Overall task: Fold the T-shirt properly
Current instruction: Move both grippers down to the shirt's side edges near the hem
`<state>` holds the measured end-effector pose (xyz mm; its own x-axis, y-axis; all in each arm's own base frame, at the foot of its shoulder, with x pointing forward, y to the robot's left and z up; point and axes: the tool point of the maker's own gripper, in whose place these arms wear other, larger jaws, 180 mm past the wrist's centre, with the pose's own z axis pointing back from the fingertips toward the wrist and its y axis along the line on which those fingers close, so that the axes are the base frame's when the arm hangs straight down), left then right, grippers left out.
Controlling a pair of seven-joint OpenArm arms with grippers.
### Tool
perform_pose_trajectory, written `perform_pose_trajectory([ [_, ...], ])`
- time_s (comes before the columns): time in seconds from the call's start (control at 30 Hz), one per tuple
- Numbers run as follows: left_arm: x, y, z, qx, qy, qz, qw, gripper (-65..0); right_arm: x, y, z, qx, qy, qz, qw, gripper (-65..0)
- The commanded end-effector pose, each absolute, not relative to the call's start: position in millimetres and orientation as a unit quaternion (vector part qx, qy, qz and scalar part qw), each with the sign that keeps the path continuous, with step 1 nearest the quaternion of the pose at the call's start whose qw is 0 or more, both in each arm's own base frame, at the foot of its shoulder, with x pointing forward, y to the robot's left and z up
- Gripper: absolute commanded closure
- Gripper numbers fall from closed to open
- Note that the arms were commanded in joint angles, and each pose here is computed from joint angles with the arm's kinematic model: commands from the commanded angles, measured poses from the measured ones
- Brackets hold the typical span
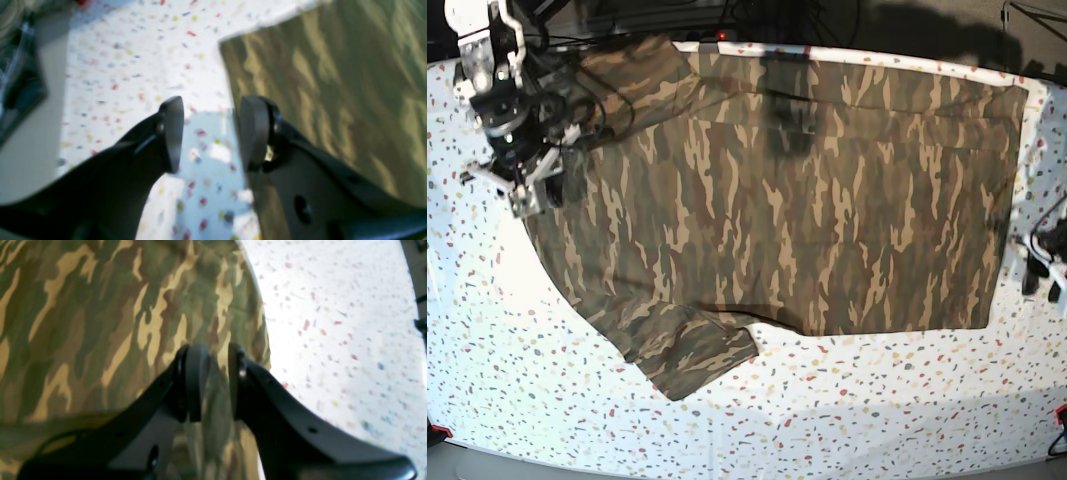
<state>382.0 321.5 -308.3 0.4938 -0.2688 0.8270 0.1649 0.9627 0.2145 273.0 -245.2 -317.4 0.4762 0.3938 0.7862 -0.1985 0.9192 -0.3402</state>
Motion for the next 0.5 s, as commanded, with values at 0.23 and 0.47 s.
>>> perform_pose_trajectory([
  [0.23,437,341,-296,-0.025,-0.530,-0.037,0.847,-26.9,339,-299,-316,-0.120,-0.498,0.107,0.852,-13.7],
  [0.47,466,351,-309,-0.034,-0.552,0.006,0.833,-26.8,375,-326,-333,-0.086,-0.473,0.053,0.875,-13.7],
])
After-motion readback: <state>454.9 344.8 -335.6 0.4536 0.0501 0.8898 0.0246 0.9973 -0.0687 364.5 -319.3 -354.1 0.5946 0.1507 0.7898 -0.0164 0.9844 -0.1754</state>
